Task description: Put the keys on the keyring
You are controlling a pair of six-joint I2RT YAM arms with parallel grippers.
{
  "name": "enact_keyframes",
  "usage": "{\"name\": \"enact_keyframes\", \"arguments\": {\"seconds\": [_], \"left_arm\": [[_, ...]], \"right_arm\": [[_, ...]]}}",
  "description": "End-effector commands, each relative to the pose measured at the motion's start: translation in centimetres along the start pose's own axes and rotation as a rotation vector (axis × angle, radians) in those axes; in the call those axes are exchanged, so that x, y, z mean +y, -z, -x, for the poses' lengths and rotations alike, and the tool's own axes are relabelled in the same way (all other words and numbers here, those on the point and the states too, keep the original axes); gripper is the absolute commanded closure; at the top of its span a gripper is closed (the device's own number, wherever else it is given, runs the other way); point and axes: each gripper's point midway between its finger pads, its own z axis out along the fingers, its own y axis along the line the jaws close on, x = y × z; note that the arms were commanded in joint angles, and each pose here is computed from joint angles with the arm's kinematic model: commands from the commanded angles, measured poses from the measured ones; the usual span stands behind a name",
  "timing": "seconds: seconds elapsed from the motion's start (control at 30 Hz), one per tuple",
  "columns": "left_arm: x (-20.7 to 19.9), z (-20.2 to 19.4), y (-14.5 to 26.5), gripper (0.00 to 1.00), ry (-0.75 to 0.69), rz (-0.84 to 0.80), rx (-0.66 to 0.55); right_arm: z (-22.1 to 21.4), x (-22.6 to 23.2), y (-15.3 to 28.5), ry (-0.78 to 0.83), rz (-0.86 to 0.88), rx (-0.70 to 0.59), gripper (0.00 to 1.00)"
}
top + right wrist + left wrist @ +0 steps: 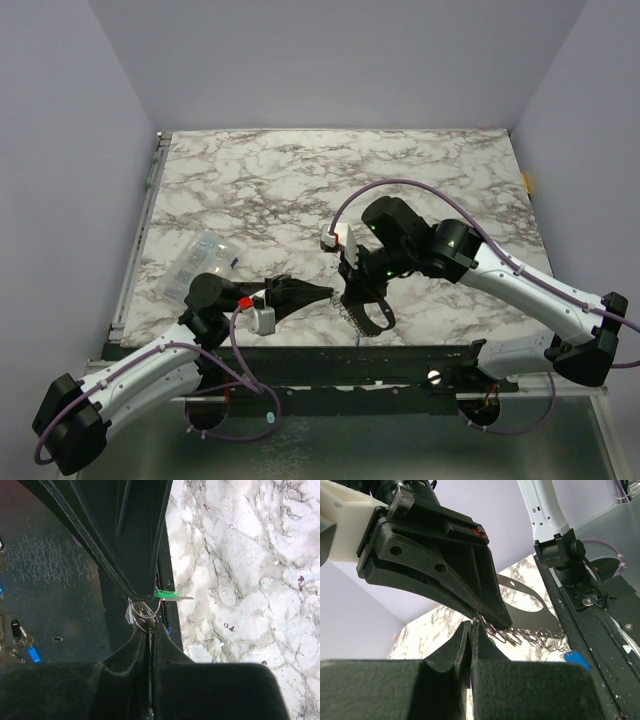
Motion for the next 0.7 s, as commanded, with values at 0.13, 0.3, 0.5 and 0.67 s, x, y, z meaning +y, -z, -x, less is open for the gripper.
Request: {"name": "enact_keyframes", "arguments": {"seconds": [0.13, 0.3, 0.5, 0.67], "left_arm": [[-0.81, 0.68, -0.23, 1.0, -0.019, -0.044, -0.035], [-0.91, 0.66, -0.26, 1.0, -0.017, -0.049, -0.036], [-0.91, 0.67, -0.27, 1.0, -0.018, -0.048, -0.036], [-0.97, 0.66, -0.25, 1.0, -0.015, -0.05, -0.037]], "right_arm": [[0.75, 0.3, 0.18, 0.012, 0.023, -0.016, 0.99], [0.8, 0.36, 0.14, 0.01, 0.028, -0.014, 0.99], [0.85, 0.37, 0.19, 0.01, 0.027, -0.014, 0.99], [1.04, 0.27, 0.48, 0.018, 0.015, -0.021, 0.99]]}}
